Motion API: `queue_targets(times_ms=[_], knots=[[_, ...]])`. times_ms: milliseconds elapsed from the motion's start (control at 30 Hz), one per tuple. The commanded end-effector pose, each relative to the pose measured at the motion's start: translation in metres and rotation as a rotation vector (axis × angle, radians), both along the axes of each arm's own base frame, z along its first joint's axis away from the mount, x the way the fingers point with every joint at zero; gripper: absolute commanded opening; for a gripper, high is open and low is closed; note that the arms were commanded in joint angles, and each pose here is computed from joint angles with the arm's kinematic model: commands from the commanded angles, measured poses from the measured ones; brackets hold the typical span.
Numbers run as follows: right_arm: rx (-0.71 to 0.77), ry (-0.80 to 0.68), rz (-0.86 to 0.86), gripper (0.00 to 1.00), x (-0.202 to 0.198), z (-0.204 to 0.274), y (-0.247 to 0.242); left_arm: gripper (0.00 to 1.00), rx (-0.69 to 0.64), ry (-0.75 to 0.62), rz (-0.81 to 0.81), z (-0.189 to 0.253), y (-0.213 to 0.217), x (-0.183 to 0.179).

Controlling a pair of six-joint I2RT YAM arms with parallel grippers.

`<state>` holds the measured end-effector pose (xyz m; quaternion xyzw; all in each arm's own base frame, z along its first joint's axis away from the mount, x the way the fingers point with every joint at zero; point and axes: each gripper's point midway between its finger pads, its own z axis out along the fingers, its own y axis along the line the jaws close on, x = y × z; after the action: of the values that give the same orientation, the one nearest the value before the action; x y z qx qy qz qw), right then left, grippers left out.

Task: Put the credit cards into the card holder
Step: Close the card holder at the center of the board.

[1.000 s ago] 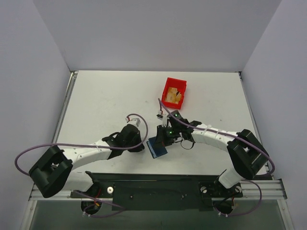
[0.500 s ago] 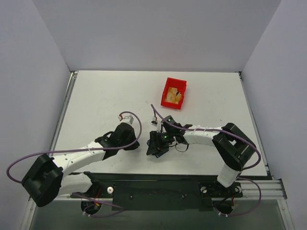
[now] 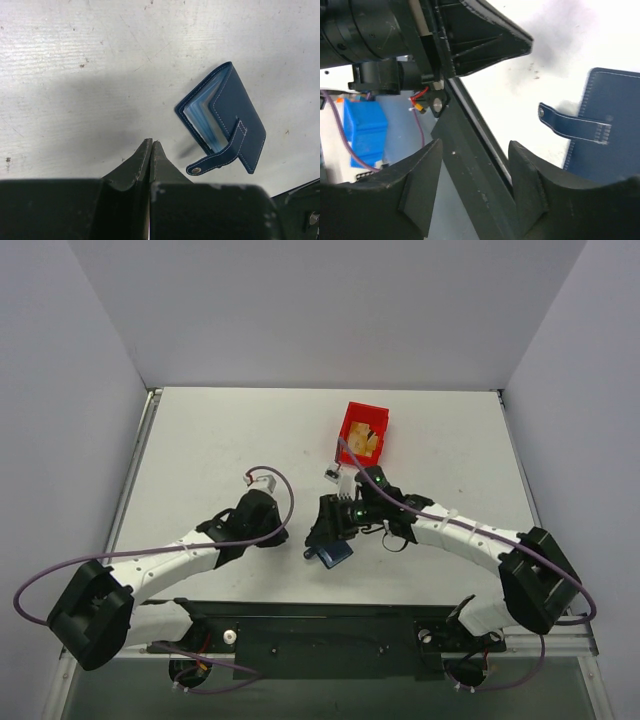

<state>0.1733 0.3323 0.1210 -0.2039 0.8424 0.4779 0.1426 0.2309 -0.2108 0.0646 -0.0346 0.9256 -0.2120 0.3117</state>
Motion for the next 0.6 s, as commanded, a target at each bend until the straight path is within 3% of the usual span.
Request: queue_targets(times_ms=[0, 133, 200, 567], knots=[[-0.096, -0.113, -0.139, 0.39, 0.033, 0.005, -0.025, 0.00, -0.025, -0.062, -0.018, 0.023, -0.010, 0.016], [-0.225, -0.063, -0.267, 0.10, 0.057, -0.024, -0.053, 0.00, -0.029, -0.079, -0.032, 0.030, -0.014, 0.021], [-0.244, -0.028, -0.267, 0.05, 0.059, -0.038, -0.054, 0.00, -0.034, -0.086, -0.042, 0.035, -0.017, 0.022], [-0.343, 0.122, -0.203, 0.00, 0.035, -0.107, -0.044, 0.00, -0.094, -0.105, -0.144, 0.046, -0.044, 0.023]])
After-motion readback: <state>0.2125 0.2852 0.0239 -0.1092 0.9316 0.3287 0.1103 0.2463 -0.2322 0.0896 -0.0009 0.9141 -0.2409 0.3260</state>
